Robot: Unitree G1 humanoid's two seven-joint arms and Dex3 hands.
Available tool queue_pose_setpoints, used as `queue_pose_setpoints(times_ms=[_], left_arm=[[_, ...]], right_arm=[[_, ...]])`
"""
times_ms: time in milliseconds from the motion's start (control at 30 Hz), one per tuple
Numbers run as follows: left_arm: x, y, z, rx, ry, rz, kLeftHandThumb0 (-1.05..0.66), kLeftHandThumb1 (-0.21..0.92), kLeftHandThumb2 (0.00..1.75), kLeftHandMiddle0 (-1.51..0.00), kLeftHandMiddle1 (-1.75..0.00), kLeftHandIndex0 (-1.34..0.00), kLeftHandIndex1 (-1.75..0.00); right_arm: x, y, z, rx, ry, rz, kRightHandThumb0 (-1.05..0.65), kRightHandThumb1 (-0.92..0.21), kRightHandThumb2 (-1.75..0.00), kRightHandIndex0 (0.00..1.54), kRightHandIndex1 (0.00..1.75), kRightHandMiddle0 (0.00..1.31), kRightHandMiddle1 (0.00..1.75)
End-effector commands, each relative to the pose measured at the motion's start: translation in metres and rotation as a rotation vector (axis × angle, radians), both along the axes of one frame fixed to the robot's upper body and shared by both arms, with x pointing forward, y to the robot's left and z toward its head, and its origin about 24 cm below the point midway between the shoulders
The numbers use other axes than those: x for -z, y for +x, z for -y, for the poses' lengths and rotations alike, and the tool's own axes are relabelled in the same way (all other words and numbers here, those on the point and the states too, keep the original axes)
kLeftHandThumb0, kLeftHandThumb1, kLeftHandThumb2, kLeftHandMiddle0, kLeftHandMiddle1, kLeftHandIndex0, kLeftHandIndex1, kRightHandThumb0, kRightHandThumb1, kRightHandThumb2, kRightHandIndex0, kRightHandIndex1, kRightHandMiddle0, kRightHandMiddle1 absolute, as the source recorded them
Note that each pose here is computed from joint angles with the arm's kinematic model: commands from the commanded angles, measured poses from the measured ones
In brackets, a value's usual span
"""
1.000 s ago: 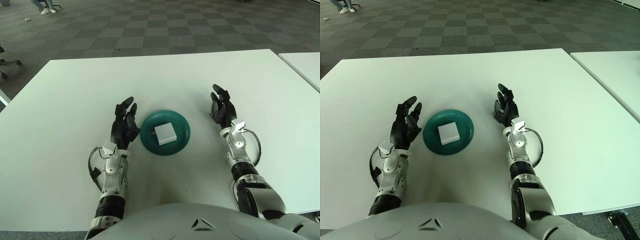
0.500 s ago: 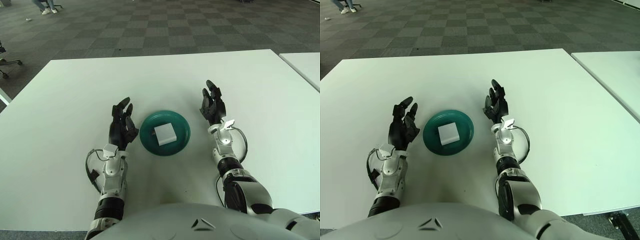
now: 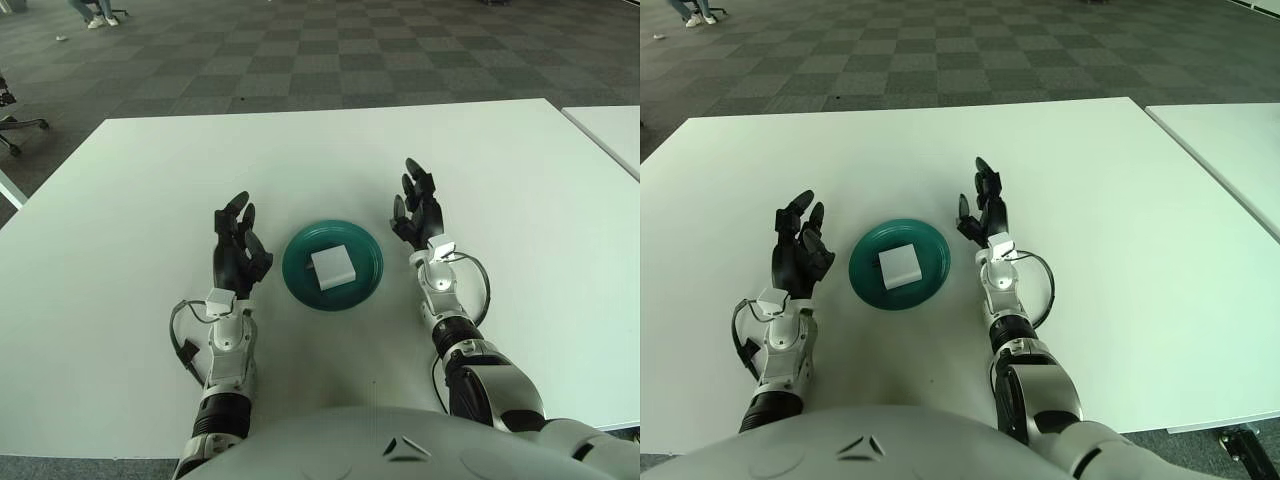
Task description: Put the charger into the plate.
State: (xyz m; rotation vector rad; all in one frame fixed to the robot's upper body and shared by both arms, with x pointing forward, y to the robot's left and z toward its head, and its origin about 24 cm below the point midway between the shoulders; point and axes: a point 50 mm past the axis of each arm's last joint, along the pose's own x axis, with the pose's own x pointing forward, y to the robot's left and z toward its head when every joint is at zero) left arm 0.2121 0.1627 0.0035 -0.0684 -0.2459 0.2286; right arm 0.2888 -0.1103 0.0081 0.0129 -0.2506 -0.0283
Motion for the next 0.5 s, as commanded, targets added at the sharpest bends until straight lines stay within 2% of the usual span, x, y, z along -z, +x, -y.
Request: queue_pose_setpoints(times_ms=[0,267,467], left_arm=[[0.0583,-0.0478,-0.0064,-0.048,-0.007,-0.277,-0.9,0.92,0.99,-0.34,0.0,0.0,-0.87],[0.0546,-0.044,-0.0065,-0.045,0.017,-0.258,-0.9,0.92,0.99,-0.36,-0.01,0.0,-0.89],[0.052,-0.041,-0.0047,-0.04,0.043,-0.251,-0.9,0.92,1.0,-0.34,0.0,0.0,-0.84]], right_arm=[[0.078,-0.0755,0.0137,0.038,-0.075,-0.319,-0.87,-0.92,-0.8,0.3,0.05,0.0,0.57],[0.0748,-0.074,0.015,0.025,-0.104,-0.3,-0.86,-0.92,-0.84,0.31,0.04,0.0,0.64],[0.0742,-0.0714,0.0157,0.01,-0.14,-0.312,-0.88,-0.92,-0.88,0.31,0.03,0.0,0.62]])
